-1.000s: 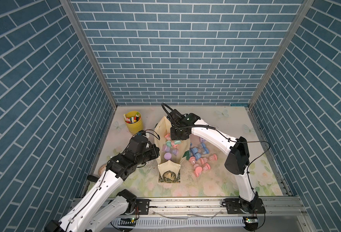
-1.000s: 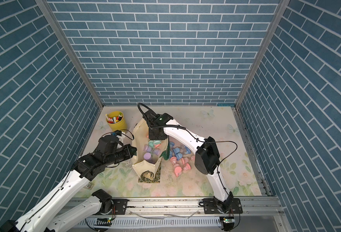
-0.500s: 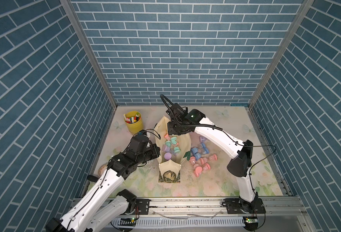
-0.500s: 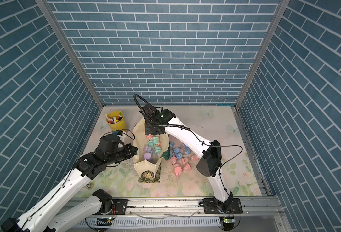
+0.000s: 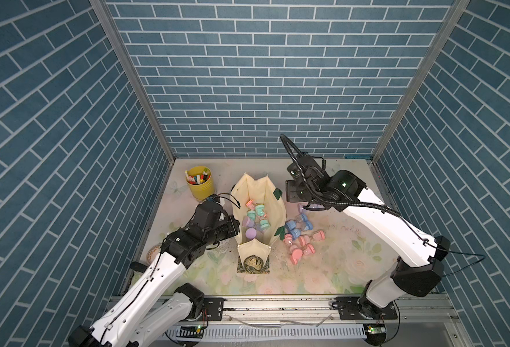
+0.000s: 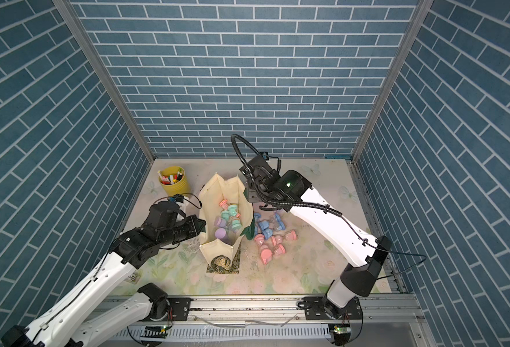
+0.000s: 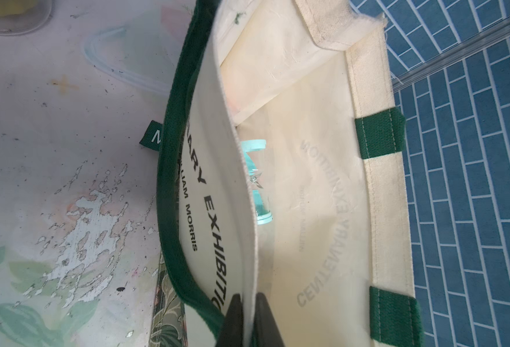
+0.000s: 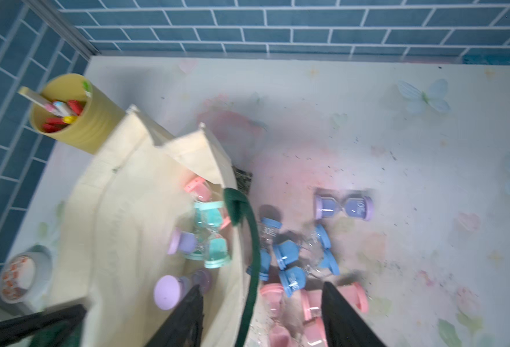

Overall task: Put the hourglass into the canvas bag
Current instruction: Pick up the hourglass from the center of the board.

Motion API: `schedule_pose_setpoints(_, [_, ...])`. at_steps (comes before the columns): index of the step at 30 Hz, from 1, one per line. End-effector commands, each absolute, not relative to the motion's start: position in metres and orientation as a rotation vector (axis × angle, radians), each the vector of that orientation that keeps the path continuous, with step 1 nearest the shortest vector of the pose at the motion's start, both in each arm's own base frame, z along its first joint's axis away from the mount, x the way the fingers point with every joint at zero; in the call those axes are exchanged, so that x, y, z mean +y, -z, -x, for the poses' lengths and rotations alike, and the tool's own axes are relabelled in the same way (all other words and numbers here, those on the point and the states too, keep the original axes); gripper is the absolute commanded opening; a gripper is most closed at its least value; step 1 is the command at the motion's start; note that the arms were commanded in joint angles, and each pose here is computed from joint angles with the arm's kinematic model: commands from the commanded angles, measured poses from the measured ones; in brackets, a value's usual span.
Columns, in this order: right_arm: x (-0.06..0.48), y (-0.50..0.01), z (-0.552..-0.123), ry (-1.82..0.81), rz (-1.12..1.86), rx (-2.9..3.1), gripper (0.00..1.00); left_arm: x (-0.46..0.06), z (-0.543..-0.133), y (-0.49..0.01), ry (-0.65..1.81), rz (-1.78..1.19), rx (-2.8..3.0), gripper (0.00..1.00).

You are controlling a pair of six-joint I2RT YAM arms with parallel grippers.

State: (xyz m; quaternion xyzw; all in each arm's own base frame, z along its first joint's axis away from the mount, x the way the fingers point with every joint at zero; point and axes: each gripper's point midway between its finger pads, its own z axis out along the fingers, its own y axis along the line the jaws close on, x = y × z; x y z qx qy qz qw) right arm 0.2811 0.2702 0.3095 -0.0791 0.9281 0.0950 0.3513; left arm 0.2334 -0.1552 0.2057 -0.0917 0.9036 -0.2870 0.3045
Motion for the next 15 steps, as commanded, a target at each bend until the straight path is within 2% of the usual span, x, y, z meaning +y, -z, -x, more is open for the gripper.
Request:
schedule_pose_setpoints(1, [0.233,-0.29,-0.286,-0.169,0.074,2.441,0.64,-0.153,-0.234,-0.202,0.745,0.244,2.396,0.0])
schedule_pose_setpoints(8, [0.179,-0.231,-0.296,-0.097,-0.164,2.597,0.65,-0.155,-0.236,-0.201,0.75,0.242,2.394,0.0])
schedule_pose_setpoints(15, [0.182,-0.184,-0.321,-0.077,-0.286,2.696,0.64,-0.156,-0.236,-0.201,0.753,0.236,2.395,0.0])
